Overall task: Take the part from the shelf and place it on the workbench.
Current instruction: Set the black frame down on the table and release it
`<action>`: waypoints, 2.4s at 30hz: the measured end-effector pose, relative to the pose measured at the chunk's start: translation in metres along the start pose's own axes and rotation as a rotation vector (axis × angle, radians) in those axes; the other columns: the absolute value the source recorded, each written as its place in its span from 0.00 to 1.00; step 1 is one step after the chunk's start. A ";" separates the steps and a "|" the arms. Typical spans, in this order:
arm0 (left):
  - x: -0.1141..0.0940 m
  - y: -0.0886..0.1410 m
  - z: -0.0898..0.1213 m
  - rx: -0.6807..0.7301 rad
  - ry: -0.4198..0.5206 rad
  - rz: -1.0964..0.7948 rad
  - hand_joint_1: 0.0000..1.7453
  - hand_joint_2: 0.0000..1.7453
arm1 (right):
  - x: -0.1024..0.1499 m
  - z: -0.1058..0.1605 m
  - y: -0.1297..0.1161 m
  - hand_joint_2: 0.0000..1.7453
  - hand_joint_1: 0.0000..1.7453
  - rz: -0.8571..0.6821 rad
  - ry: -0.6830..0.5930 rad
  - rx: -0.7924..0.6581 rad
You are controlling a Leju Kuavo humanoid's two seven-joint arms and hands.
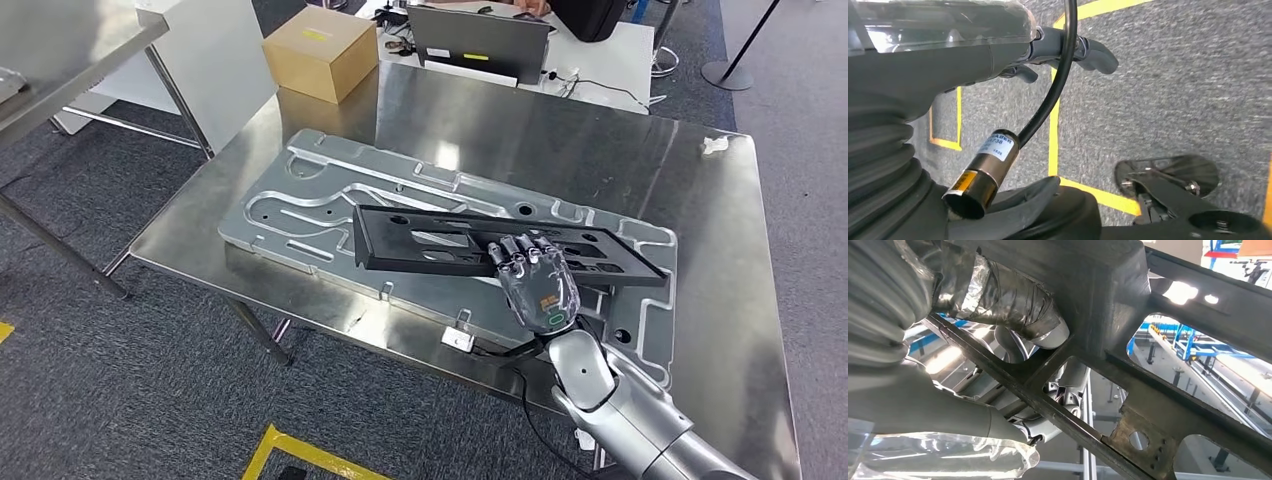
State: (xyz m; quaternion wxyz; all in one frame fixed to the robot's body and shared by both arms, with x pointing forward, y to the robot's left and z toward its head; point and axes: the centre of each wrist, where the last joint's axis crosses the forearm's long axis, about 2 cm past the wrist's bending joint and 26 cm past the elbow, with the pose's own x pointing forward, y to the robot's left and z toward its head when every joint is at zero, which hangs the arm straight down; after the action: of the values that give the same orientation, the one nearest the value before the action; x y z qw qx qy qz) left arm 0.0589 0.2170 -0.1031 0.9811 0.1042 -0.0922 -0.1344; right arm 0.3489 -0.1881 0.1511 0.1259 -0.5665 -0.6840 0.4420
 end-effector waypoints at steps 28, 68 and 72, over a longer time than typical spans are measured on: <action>0.001 0.001 0.000 0.017 -0.057 -0.018 0.00 1.00 | 0.000 0.001 0.001 0.75 0.75 0.001 0.000 0.006; 0.003 0.003 -0.001 -0.034 -0.083 0.003 0.00 0.00 | -0.004 -0.006 -0.001 0.00 0.00 -0.028 -0.068 0.004; 0.003 0.003 -0.001 -0.034 -0.083 0.003 0.00 0.00 | -0.007 -0.010 -0.002 0.00 0.00 -0.032 -0.049 -0.005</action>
State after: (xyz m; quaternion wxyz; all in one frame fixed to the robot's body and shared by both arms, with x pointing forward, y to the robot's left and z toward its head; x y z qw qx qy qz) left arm 0.0624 0.2193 -0.1032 0.9783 0.0814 -0.1307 -0.1385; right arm 0.3570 -0.1899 0.1612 0.1147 -0.5446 -0.6971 0.4521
